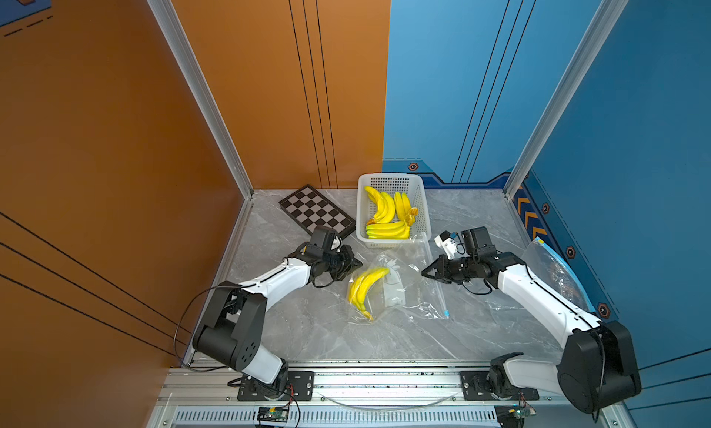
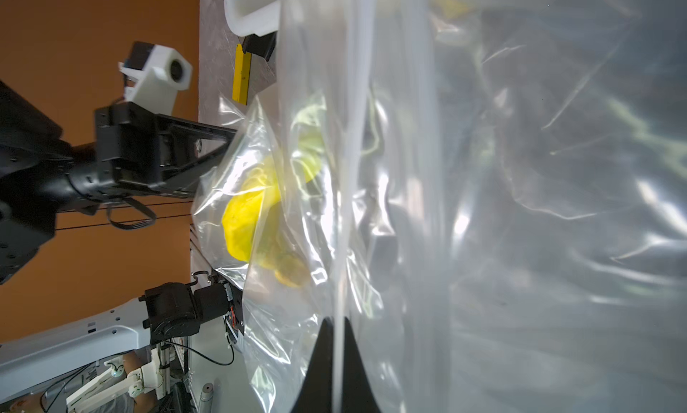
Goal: Open the zip-top bag and take out the banana
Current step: Adjust the zipper food storage bag at the center of the board, then pick up the banana from the zipper food storage bag.
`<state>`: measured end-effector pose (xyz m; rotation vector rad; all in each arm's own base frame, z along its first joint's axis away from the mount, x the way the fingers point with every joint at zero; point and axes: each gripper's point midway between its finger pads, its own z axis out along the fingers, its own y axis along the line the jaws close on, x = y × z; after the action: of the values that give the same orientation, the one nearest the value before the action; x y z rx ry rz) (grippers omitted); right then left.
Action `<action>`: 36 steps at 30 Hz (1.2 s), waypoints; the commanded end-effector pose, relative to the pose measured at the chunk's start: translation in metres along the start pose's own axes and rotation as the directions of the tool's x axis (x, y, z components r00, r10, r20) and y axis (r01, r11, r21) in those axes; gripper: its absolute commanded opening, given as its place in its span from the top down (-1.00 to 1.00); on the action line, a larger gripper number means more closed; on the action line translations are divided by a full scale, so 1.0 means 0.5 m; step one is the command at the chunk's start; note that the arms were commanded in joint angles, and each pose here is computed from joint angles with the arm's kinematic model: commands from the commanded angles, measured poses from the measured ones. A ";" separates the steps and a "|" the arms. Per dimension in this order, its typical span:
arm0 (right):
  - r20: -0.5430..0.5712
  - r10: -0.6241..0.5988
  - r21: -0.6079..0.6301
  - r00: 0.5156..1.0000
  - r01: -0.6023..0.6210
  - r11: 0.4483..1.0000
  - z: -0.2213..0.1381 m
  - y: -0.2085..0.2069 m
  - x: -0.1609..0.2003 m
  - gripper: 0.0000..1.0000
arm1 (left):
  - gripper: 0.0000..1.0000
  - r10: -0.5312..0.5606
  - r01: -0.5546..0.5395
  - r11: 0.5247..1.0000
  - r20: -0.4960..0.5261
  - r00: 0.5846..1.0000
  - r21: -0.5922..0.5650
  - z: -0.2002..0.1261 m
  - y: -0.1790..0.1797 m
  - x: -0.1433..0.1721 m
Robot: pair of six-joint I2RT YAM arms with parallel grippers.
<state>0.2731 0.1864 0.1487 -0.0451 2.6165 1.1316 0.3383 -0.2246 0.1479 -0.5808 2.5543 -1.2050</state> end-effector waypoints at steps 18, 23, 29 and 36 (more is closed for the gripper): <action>0.116 -0.099 -0.027 0.988 0.103 0.994 0.053 0.022 -0.034 1.00 | 1.00 0.259 -0.237 0.941 0.060 0.964 -0.243 -0.258 -0.164 0.075; 0.177 -0.104 -0.045 0.979 0.113 0.993 0.017 0.031 -0.027 1.00 | 1.00 0.236 -0.213 0.930 0.043 0.971 -0.300 -0.269 -0.104 0.074; 0.227 -0.087 -0.161 0.970 0.126 0.979 0.001 0.054 -0.012 1.00 | 1.00 0.344 -0.321 0.870 -0.007 0.939 -0.373 -0.288 -0.146 0.104; 0.317 -0.103 -0.371 0.943 0.223 0.901 -0.053 0.156 -0.014 1.00 | 1.00 0.233 -0.218 0.866 -0.023 0.972 -0.449 -0.272 0.003 0.099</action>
<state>0.2673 0.2092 0.1807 -0.0864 2.2217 1.3302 0.2449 -0.1618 0.2296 -0.3817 2.7800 -0.5338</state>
